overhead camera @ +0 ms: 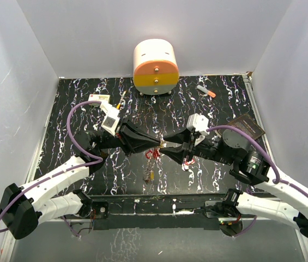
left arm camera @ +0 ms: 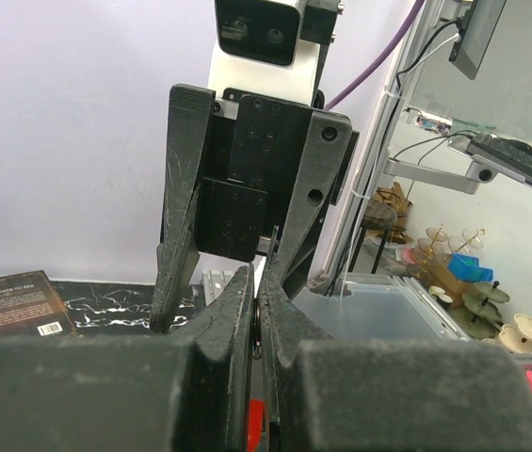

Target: Put the keys on the keyring

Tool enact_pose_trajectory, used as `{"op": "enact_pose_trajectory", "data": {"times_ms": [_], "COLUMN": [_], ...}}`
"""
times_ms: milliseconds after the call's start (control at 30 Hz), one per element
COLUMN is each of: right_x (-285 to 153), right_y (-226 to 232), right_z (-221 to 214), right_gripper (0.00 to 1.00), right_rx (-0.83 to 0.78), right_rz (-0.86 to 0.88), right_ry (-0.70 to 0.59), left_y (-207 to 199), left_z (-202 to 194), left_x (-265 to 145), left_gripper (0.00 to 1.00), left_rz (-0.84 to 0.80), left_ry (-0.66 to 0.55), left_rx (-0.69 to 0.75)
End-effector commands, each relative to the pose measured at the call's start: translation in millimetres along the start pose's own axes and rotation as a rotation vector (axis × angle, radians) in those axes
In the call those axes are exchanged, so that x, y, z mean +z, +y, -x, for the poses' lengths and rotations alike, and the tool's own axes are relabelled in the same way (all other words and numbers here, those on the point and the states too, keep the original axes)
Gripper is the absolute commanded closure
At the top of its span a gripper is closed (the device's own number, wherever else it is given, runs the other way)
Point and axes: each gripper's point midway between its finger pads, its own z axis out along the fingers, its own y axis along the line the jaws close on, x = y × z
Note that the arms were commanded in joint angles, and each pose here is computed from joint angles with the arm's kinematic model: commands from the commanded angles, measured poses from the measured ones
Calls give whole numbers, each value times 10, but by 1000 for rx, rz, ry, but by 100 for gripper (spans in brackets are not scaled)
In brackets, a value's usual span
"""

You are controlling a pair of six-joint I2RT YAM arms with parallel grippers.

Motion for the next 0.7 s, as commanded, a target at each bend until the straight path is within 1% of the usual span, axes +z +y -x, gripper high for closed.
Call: {"op": "enact_pose_trajectory", "data": {"times_ms": [0, 667], "right_x": [-25, -85], "right_y": [18, -140], "right_z": [315, 410], "right_gripper": [52, 48], "right_rx": [-39, -99], "right_rz": [7, -84], "right_ry": [-106, -169], "left_y": [-189, -241], "left_z": [304, 331], "left_x": [63, 52], "left_gripper": [100, 100], "left_rz": [-50, -60], "left_ry": [-66, -69], "left_rx": [74, 76]}}
